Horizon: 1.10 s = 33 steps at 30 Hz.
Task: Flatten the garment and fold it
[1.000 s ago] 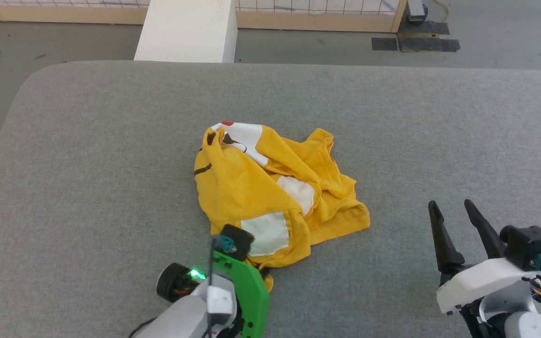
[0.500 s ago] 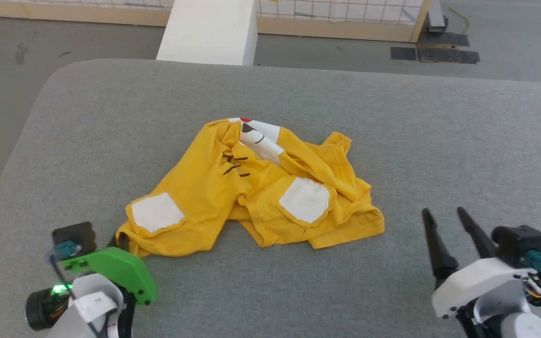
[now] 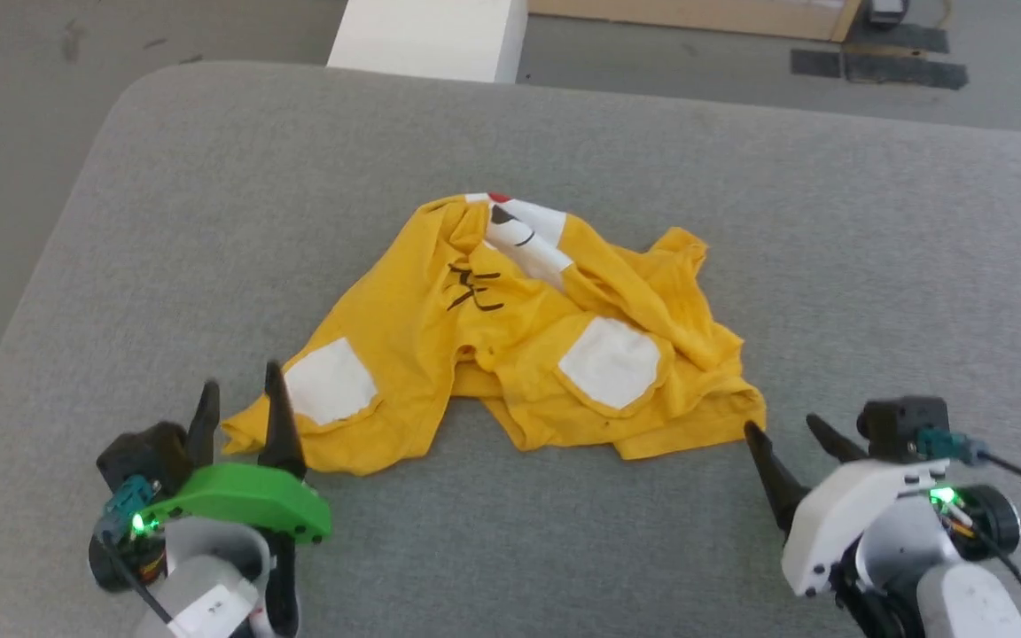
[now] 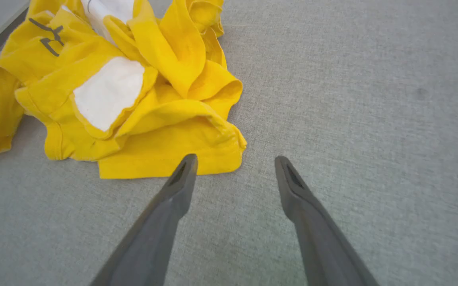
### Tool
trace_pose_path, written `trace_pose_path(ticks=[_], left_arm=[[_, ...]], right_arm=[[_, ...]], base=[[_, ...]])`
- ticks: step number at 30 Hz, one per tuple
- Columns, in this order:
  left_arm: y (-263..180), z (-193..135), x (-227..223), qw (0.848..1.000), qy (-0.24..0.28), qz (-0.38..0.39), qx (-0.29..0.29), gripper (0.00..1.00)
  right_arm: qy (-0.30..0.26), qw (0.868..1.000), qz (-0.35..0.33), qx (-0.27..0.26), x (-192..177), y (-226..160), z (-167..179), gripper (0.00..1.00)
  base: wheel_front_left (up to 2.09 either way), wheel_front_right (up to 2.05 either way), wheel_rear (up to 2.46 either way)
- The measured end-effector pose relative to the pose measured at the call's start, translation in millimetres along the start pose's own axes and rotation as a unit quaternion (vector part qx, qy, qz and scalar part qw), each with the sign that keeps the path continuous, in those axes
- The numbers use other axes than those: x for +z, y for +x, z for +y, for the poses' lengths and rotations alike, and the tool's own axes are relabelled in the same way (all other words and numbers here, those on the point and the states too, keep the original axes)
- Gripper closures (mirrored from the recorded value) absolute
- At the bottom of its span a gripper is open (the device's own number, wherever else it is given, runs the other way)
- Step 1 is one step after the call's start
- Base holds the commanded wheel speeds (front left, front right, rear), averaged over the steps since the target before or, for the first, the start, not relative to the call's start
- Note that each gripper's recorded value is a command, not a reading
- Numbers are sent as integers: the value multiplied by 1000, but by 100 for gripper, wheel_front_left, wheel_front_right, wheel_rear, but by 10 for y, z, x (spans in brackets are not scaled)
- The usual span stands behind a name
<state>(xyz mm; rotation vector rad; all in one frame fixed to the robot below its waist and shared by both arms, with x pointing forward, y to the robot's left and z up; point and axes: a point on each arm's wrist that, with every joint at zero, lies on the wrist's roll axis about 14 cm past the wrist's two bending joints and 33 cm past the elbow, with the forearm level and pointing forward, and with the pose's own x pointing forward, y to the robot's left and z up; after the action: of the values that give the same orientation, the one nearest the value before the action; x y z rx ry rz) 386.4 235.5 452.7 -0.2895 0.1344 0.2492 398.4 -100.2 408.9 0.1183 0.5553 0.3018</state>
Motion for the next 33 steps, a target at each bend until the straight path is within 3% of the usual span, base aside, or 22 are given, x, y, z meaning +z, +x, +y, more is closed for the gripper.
trace_pose_path(ticks=[6, 7, 9, 10, 15, 20, 27, 33], left_arm=[[18, -123, 237, 998, 9, -56, -15, 0], [10, -120, 234, 998, 6, -57, -14, 0], [-3, -93, 223, 998, 10, -59, -12, 0], [-12, -72, 214, 998, 10, -58, -9, 0], [-67, 27, 206, 998, 11, -60, 0, 0], [-114, 33, 200, 998, 13, -60, -8, 0], [-140, -84, 74, 998, 9, -41, -40, 0], [-135, -220, -165, 996, 27, 22, -83, 0]], right_arm=[[-33, 996, 79, 14, -208, 234, 100, 0], [-38, 994, 97, 16, -267, 258, 120, 45], [-49, 993, 109, 20, -270, 304, 148, 72], [-51, 992, 111, 22, -256, 326, 164, 100], [-42, 994, 103, 7, -188, 302, 79, 100], [-25, 994, 72, -77, -24, 87, -460, 100], [-10, 973, 35, -228, 175, -503, -1445, 100], [8, 961, 28, -276, 168, -749, -1770, 100]], base=[[0, 0, 0], [0, 0, 0], [0, 0, 0], [0, 0, 0], [0, 0, 0], [0, 0, 0], [0, 0, 0], [0, 0, 0]])
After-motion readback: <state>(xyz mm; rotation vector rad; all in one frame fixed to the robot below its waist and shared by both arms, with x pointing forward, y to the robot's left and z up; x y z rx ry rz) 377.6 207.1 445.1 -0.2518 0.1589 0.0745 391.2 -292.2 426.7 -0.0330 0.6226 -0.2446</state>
